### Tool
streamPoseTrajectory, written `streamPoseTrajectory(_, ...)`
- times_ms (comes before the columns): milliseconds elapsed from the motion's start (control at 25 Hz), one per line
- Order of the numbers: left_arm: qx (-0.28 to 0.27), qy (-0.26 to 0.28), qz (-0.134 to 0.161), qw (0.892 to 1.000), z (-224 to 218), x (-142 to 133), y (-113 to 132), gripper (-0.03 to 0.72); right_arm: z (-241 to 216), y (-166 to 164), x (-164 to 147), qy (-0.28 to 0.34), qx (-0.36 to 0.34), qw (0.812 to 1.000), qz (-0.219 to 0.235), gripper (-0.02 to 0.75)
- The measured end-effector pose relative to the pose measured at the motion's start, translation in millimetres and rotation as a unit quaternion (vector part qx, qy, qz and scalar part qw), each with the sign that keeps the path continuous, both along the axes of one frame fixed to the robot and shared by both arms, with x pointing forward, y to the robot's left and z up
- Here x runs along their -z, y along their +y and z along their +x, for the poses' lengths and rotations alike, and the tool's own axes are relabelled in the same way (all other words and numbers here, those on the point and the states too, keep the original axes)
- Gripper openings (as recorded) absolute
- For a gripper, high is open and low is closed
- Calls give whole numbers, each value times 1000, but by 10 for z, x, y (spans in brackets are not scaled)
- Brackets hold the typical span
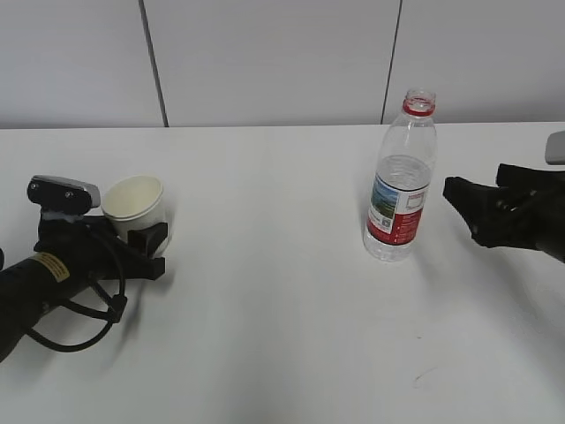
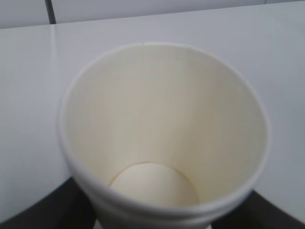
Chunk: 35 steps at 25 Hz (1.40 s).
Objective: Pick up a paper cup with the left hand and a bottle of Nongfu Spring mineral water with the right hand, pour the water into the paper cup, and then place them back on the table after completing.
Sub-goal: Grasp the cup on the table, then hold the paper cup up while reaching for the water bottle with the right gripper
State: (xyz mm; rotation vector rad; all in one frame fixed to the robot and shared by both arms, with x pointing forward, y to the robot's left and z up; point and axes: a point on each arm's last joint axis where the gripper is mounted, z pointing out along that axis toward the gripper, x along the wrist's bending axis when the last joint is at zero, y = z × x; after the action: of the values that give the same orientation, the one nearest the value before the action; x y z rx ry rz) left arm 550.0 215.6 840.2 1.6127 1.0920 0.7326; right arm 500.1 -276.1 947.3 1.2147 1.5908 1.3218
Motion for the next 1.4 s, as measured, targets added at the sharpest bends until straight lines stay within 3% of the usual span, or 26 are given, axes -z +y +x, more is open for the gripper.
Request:
streamPoseTrajectory(360, 0, 0, 0, 1000, 0, 0, 0, 408, 46, 42, 66, -30, -21, 999, 21, 587)
streamPoseTrajectory(680, 0, 0, 0, 1000, 0, -1, 0, 408, 84, 52, 281, -9, -25, 999, 35, 588)
streamPoseTrajectory(1000, 1, 0, 0, 1000, 0, -1, -1, 408, 114, 75, 410, 9, -39, 999, 36, 636)
streamPoseTrajectory(1400, 1, -1, -1, 1000, 0, 1, -1, 407, 382, 107, 615, 20, -63, 997, 30, 643)
